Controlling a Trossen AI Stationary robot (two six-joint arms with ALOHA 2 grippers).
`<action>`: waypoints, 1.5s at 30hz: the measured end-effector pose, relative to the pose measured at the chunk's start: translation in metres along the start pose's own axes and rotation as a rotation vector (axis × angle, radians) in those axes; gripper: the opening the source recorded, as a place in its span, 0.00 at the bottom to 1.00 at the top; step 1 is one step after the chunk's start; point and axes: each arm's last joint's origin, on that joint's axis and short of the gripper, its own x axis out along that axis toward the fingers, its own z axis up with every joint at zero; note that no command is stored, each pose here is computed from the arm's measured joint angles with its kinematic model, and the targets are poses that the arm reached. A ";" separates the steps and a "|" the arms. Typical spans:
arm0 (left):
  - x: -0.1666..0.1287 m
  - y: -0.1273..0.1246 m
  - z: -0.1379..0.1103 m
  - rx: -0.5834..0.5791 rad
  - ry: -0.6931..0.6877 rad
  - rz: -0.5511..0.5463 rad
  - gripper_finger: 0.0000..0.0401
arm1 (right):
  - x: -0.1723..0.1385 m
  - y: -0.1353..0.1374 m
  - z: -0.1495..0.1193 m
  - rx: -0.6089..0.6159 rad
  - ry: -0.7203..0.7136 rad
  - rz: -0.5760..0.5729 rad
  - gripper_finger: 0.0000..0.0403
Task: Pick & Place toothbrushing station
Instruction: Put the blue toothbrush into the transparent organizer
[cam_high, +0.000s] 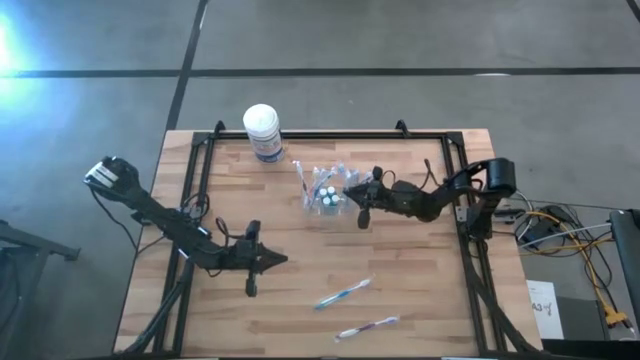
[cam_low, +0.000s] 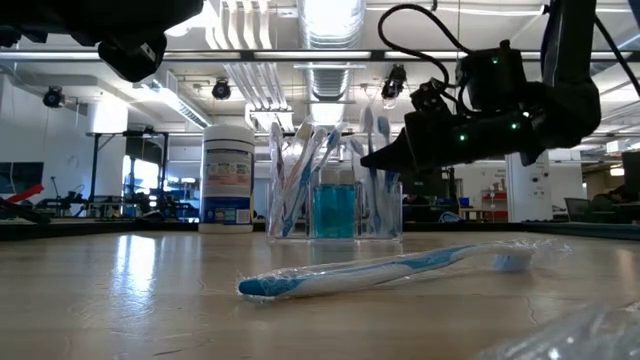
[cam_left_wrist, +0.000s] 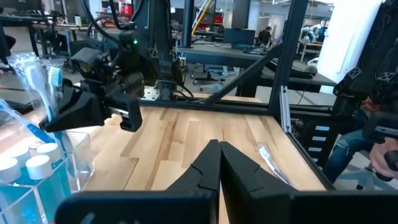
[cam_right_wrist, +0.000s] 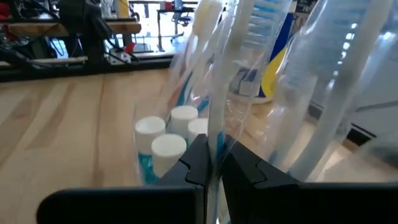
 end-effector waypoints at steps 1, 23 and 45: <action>0.000 0.000 0.000 0.000 0.000 0.000 0.02 | 0.000 0.000 -0.001 0.003 0.004 0.000 0.04; 0.000 0.000 0.000 -0.008 0.001 0.001 0.03 | -0.010 0.003 -0.001 0.098 0.021 0.112 0.32; 0.000 0.000 -0.003 -0.119 0.024 0.000 0.03 | -0.140 -0.009 0.047 0.150 -0.280 0.382 0.39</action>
